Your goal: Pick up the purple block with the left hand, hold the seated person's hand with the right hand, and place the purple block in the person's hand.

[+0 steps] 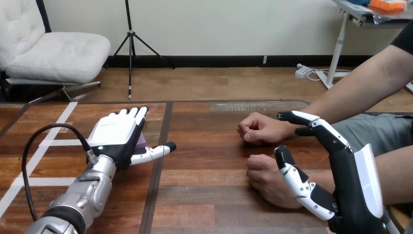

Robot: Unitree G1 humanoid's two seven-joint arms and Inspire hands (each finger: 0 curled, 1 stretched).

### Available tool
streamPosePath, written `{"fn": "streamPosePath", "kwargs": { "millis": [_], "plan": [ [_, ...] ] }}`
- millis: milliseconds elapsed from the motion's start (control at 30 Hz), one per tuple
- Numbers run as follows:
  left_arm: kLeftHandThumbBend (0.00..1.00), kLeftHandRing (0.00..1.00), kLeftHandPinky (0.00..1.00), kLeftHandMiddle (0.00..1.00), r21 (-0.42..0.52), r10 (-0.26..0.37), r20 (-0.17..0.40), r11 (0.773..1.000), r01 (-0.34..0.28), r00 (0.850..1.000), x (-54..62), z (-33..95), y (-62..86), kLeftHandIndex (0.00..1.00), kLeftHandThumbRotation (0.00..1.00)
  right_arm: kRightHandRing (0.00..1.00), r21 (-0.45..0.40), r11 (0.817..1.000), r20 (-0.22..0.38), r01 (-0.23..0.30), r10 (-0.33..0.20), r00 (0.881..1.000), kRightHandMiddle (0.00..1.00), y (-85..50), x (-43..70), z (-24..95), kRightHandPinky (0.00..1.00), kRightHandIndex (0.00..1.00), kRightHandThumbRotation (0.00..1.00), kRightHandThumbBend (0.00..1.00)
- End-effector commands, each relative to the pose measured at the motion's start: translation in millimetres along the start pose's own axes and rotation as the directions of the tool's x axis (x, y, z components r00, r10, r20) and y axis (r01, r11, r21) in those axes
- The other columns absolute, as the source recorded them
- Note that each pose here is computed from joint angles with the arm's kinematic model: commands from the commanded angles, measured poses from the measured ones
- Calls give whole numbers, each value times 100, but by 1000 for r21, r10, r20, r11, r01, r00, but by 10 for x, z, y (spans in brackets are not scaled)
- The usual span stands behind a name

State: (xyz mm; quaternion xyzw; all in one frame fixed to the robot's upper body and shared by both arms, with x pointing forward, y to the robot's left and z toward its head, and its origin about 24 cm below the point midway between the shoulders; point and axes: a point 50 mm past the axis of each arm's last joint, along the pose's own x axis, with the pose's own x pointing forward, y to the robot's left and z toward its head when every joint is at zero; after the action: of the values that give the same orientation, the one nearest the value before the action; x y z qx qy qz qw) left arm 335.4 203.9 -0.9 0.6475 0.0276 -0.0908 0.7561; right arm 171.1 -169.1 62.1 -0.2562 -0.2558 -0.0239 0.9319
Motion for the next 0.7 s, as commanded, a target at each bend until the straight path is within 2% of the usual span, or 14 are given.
{"fn": "streamPosePath", "kwargs": {
  "millis": [0,667],
  "plan": [
    [73,97,97,99,-32,54,11,998,-54,998,71,65,117,100,97,77,-24,999,87,21,-19,996,75,-85,126,100,69,71,47,37],
    [71,98,97,100,-5,30,10,1000,-30,1000,66,81,73,100,95,77,-26,1000,89,11,-8,996,75,-98,123,98,70,72,48,37]
  ]
}}
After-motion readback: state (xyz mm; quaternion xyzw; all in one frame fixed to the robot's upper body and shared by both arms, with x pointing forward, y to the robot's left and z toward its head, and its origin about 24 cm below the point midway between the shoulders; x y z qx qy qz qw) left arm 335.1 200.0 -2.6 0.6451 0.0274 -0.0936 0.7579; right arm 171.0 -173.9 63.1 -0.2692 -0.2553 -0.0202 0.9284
